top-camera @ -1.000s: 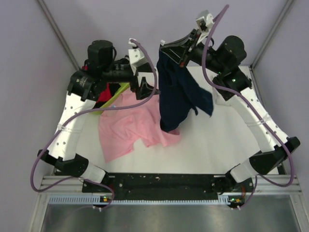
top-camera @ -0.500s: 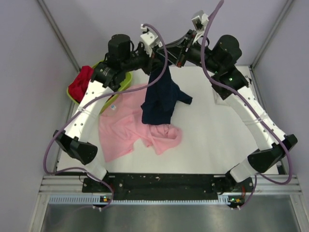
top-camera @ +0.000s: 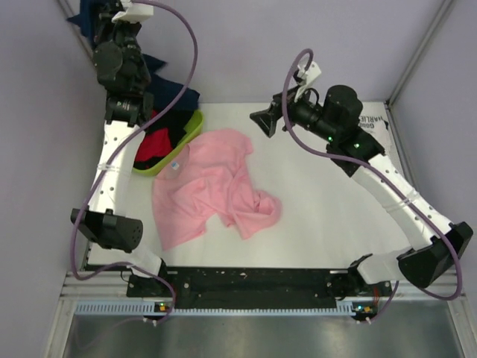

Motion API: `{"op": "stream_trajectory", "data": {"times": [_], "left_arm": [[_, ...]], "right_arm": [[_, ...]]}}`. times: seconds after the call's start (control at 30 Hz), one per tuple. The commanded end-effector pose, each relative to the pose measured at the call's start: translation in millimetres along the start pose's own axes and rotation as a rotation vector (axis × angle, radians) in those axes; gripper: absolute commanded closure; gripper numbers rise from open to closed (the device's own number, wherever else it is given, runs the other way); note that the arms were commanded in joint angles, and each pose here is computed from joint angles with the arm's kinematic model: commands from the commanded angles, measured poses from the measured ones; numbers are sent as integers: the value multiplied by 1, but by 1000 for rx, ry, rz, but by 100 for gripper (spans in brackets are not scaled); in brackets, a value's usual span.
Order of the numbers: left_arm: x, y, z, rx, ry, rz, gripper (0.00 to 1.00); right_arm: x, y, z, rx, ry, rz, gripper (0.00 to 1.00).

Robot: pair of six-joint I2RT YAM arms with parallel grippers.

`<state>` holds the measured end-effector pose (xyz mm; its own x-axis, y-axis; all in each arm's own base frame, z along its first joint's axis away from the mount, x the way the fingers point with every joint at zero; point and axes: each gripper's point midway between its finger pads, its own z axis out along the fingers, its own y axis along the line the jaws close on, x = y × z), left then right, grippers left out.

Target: Fold and stack the t-shirts

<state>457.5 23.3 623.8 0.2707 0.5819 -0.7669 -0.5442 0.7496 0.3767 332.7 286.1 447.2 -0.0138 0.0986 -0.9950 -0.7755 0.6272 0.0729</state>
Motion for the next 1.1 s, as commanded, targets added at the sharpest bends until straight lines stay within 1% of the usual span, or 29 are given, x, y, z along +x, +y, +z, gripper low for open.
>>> {"op": "stream_trajectory", "data": {"times": [0.0,0.07,0.1,0.13,0.23,0.3,0.33,0.37,0.4,0.43,0.47,0.53,0.6,0.7,0.8,0.83,0.87,0.9,0.97,1.0,1.07], "left_arm": [[-2,34,-10,-73,-45,117,100],[39,-13,-11,126,28,132,100],[59,-33,-13,196,55,161,100],[80,-51,-14,243,84,184,100],[139,-93,-5,345,178,216,100],[173,-114,5,382,239,245,100],[185,-123,12,401,266,265,100],[213,-138,12,448,335,304,91],[231,-143,17,430,391,333,49],[245,-146,21,411,440,359,15],[259,-148,17,412,495,382,1],[267,-155,-2,501,557,367,1],[261,-157,-29,576,587,290,1],[229,-146,-65,650,575,140,1],[207,-133,-107,736,586,56,1],[203,-129,-121,761,593,41,1],[201,-126,-133,785,603,35,1],[197,-121,-145,800,607,25,1],[196,-111,-167,817,622,21,1],[196,-105,-178,817,625,22,1],[194,-94,-196,823,623,32,1]], "right_arm": [[70,-10,8,32,172,24,1],[105,-15,11,51,258,54,1],[125,-17,11,61,312,66,1],[146,-19,11,72,367,75,1],[201,-15,8,82,543,63,9],[237,4,5,45,667,54,13],[246,12,3,27,703,50,15],[257,22,0,7,740,48,16],[267,31,-3,-5,766,39,16],[275,38,-7,-13,788,30,16],[283,48,-9,-28,809,19,16],[299,63,-14,-73,848,-24,16],[317,79,-14,-122,888,-1,14],[353,100,-14,-204,973,32,9],[392,110,-21,-217,1071,-52,9],[403,109,-26,-211,1109,-82,10],[414,107,-35,-199,1157,-110,17],[422,100,-43,-171,1208,-133,31],[429,76,-65,-80,1296,-220,73],[428,60,-77,-25,1329,-287,100],[414,17,-99,114,1358,-423,100]]}}
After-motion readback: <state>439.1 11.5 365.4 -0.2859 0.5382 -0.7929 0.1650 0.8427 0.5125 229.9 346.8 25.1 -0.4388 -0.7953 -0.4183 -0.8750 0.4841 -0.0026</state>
